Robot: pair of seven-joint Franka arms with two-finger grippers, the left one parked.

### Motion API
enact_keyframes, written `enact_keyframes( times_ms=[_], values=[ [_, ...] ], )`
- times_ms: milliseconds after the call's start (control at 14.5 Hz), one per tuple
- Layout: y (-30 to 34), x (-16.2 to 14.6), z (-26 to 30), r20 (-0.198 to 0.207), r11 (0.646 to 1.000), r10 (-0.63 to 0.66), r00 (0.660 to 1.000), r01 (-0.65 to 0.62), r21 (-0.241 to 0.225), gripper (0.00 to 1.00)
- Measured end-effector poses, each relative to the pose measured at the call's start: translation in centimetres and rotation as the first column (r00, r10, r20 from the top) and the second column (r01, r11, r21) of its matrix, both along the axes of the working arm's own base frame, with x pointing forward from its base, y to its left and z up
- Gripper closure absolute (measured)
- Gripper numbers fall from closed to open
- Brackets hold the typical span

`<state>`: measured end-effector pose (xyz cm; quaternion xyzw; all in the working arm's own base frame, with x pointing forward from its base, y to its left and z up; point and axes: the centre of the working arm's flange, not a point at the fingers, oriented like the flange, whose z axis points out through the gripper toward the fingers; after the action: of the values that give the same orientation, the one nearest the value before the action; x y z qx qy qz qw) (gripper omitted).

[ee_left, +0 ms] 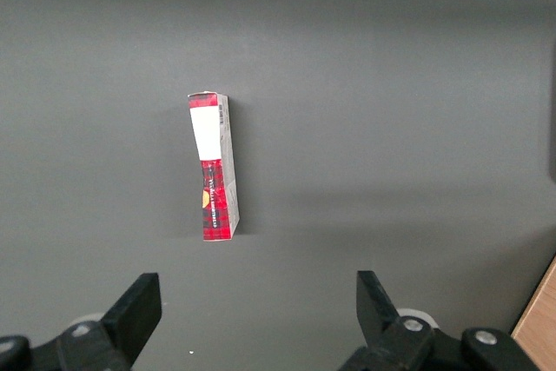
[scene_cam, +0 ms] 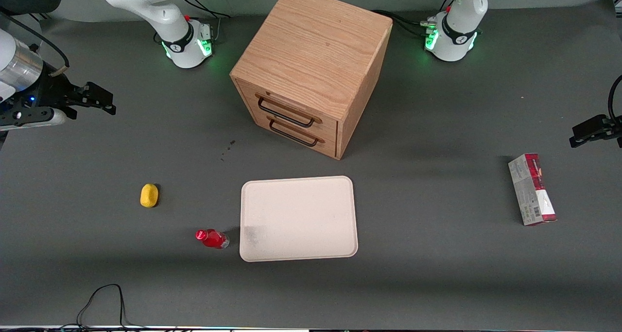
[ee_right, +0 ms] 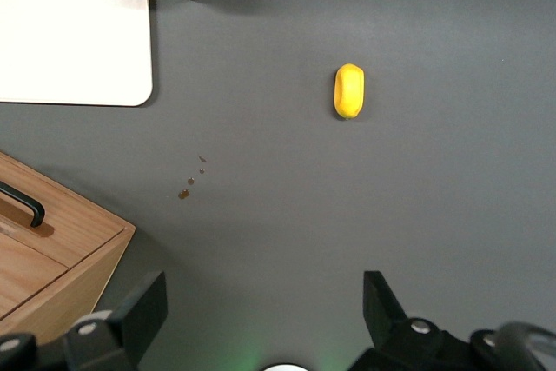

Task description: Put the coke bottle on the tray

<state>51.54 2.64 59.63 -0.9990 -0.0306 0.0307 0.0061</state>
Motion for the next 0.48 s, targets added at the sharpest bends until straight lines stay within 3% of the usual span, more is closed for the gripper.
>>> enact_keyframes(
  times_ms=[484],
  values=[
    [0.03, 0.20, -0.04, 0.000, 1.000, 0.000, 1.000, 0.000, -0.001, 0.00]
  ],
)
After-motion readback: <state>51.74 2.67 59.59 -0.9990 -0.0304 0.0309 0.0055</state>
